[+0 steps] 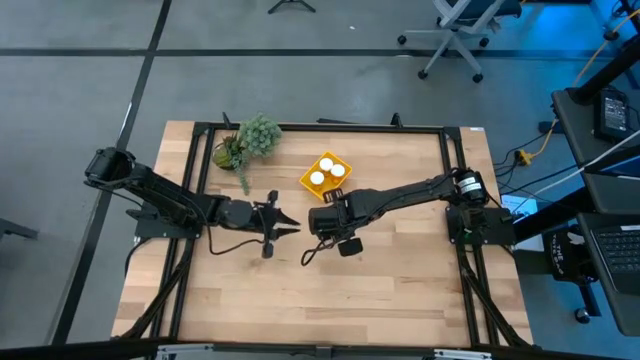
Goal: Pick and place pill bottles into a basket
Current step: Put the orange pill bottle into the yellow bin
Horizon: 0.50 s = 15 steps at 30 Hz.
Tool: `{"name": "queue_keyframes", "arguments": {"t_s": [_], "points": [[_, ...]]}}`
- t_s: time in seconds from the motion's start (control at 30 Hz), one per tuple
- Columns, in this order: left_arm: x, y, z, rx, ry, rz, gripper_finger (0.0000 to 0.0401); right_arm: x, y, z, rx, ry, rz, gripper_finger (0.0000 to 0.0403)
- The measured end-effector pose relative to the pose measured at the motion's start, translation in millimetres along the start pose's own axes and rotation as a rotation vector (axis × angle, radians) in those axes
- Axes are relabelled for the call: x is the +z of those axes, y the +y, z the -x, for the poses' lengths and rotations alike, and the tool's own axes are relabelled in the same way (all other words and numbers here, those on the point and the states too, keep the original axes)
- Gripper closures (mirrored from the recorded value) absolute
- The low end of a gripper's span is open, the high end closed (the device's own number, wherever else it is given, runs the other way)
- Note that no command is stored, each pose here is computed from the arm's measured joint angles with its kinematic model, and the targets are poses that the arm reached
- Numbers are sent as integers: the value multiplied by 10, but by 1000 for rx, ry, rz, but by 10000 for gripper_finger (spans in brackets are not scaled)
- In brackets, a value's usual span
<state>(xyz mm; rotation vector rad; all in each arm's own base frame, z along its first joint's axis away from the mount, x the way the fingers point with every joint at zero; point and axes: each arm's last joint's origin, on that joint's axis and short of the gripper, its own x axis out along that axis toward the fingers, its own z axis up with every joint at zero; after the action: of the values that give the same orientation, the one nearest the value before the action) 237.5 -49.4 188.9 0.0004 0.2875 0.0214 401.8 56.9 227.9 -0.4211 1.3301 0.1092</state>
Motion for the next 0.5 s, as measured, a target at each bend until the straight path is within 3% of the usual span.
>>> {"name": "queue_keyframes", "arguments": {"t_s": [0.13, 0.5], "points": [[37, -4, 1, -4, -37, -40, 280, -15, -19, 1, -72, 27, 2, 246], [42, 19, 2, 72, -44, -54, 132, -17, -20, 1, -77, 30, 3, 245]]}}
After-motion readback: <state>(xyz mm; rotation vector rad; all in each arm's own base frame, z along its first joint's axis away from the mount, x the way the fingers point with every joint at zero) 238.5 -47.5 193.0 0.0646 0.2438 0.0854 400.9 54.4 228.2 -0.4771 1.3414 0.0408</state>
